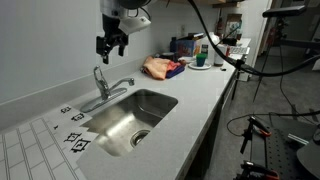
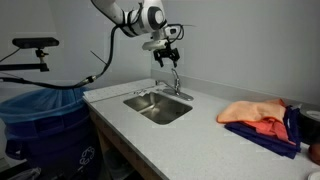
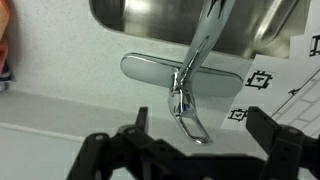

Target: Push the tap handle down

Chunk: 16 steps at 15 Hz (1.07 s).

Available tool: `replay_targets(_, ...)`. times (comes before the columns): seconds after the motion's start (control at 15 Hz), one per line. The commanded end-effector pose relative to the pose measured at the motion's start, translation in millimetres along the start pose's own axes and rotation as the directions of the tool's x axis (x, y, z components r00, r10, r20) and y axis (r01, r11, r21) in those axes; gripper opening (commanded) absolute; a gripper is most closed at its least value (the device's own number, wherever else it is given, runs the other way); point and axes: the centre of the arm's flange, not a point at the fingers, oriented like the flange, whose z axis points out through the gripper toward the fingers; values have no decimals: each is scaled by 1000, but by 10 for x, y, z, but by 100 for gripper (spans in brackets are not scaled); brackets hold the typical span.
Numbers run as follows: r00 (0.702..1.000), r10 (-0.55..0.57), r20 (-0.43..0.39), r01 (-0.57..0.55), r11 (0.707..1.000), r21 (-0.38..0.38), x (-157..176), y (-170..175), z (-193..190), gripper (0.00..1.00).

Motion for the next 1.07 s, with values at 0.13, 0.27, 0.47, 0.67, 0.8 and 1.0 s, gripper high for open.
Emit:
replay_targets(0.13, 993, -4, -116, 2, 1000, -19, 332, -252, 161, 100)
replay_targets(0.27, 988, -12, -157, 7, 999, -35, 410, -313, 175, 100)
replay_targets(0.47, 980, -3, -200, -6, 999, -42, 490, -400, 218, 100)
replay_targets(0.67, 977, 14, -211, -23, 999, -41, 565, -494, 307, 100)
replay_targets(0.8, 977, 25, -212, -34, 999, -41, 597, -574, 386, 100)
replay_targets(1.0, 977, 37, -210, -46, 998, -40, 636, -605, 490, 100)
